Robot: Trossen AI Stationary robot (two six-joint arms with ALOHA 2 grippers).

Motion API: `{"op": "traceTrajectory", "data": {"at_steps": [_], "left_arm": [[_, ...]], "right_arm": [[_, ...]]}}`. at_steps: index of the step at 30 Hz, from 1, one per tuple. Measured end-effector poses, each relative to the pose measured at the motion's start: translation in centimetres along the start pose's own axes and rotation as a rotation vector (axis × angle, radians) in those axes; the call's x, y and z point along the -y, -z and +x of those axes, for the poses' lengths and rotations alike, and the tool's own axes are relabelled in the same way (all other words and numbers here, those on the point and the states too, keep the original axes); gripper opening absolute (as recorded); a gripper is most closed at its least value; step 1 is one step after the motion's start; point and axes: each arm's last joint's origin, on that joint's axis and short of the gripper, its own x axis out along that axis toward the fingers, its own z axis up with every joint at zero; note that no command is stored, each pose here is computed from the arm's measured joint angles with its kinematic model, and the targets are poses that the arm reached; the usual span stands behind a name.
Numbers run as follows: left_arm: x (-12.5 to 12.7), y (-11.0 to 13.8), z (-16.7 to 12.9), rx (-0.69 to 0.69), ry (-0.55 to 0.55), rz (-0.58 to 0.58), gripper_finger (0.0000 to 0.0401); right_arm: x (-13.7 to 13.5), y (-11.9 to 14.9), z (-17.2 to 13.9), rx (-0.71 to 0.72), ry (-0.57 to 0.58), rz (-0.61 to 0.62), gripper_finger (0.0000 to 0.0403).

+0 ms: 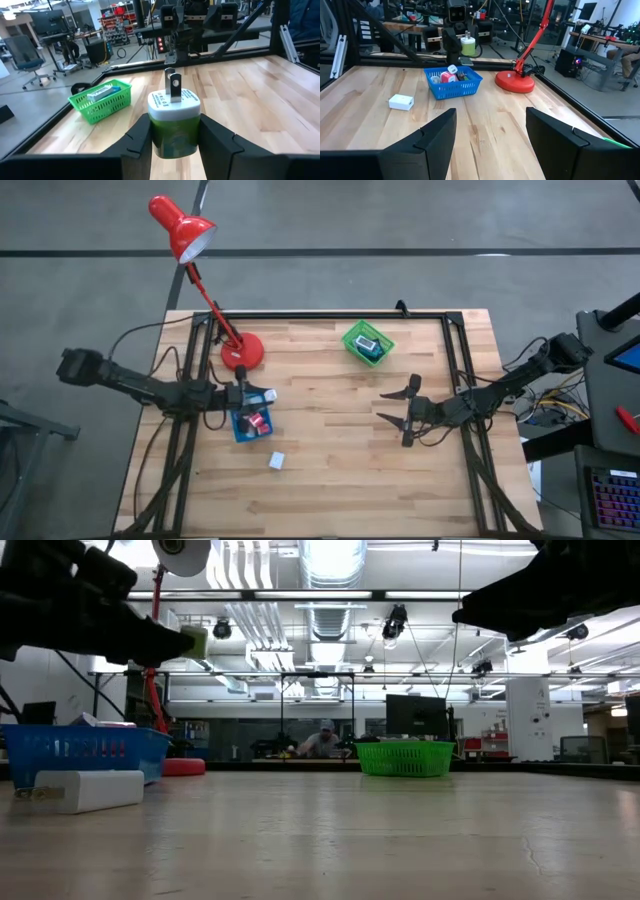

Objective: Pick & Place Office items
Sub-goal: Put the green charger adapter into the blue basket

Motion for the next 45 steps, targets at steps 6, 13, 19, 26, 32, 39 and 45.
{"op": "traceTrajectory", "data": {"at_steps": [6, 13, 19, 26, 32, 39, 45], "left_arm": [[-0.2, 0.1, -0.9, -0.043, 0.004, -0.022, 0.0118], [-0.7, -2.2, -0.9, -0.228, -0.050, -0.045, 0.0118], [-1.0, -4.7, -1.1, -0.344, -0.094, -0.029, 0.0118], [-1.4, -7.0, -1.3, -0.488, -0.120, -0.033, 0.0118], [-1.5, -8.0, -0.9, -0.631, -0.132, -0.042, 0.0118], [-1.0, -8.5, 0.0, -0.793, -0.072, -0.047, 0.0118], [-0.7, -8.4, 0.8, -0.931, -0.028, -0.039, 0.0118]], "right_arm": [[0.0, 0.0, 0.0, 0.000, 0.000, 0.000, 0.0231], [0.0, 0.0, 0.0, 0.000, 0.000, -0.001, 0.0231], [0.0, 0.0, 0.0, -0.001, 0.000, -0.001, 0.0231], [0.0, 0.0, 0.0, -0.004, 0.000, -0.003, 0.0231], [0.0, 0.0, 0.0, -0.003, 0.000, -0.003, 0.0231], [0.0, 0.0, 0.0, -0.003, -0.001, -0.003, 0.0231], [0.0, 0.0, 0.0, -0.003, -0.001, -0.004, 0.0231]]}}
